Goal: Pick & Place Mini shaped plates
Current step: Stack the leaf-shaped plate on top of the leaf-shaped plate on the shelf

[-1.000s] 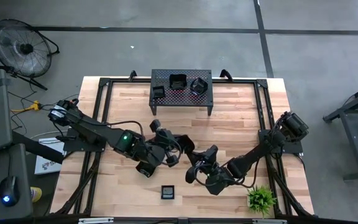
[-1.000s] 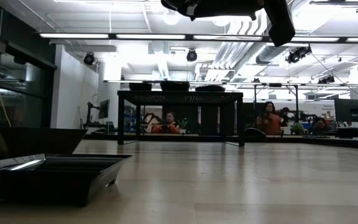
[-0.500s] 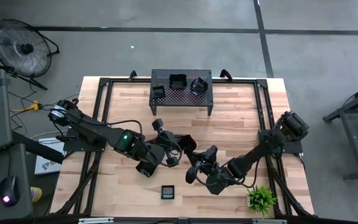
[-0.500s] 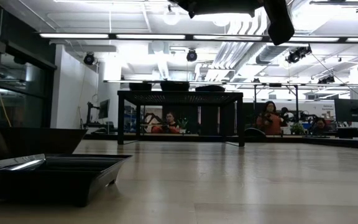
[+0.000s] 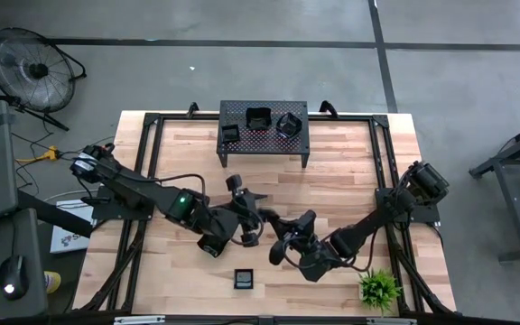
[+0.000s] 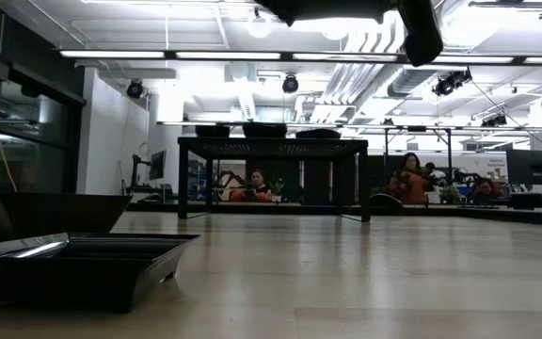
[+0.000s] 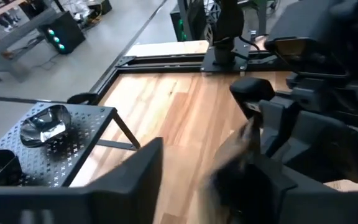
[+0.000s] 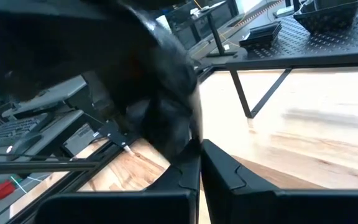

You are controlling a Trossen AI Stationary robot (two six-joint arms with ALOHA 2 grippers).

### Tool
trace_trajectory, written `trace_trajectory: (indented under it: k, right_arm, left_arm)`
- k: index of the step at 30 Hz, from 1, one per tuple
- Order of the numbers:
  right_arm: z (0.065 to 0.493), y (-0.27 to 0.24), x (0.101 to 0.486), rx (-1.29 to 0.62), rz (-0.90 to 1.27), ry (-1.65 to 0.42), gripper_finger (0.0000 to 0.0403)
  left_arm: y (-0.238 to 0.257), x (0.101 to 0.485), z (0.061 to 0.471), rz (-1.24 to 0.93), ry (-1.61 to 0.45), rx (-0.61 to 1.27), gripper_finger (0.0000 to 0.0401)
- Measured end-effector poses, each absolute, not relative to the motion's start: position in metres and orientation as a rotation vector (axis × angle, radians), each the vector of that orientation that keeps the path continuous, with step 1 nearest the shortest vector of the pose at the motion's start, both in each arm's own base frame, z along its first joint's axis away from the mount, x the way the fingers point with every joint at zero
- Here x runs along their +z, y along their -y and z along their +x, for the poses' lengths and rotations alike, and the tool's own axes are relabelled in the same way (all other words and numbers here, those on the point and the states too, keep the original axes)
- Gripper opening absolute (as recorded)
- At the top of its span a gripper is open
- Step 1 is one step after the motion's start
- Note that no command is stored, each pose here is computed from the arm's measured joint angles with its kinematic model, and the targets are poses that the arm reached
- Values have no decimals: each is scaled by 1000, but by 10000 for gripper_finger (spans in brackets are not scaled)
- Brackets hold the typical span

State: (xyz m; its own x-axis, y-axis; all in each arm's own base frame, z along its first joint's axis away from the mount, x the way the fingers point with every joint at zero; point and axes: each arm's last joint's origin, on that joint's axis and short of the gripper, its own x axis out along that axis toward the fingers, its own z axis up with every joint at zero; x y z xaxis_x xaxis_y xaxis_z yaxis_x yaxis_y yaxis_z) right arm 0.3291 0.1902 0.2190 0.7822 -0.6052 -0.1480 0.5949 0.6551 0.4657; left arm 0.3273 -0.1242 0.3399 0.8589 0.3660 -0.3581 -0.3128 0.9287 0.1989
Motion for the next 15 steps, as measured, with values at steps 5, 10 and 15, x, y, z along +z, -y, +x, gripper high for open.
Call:
trace_trajectory:
  k: [5, 10, 15]
  right_arm:
    - [329, -190, 219, -682, 522, 23, 0]
    - [329, -190, 222, -679, 531, 28, 0]
    - [323, -186, 236, -674, 534, 30, 0]
  left_arm:
    - [122, 347, 322, 165, -390, 360, 223]
    - [114, 366, 306, 185, -358, 379, 247]
    - [103, 386, 282, 173, -343, 386, 248]
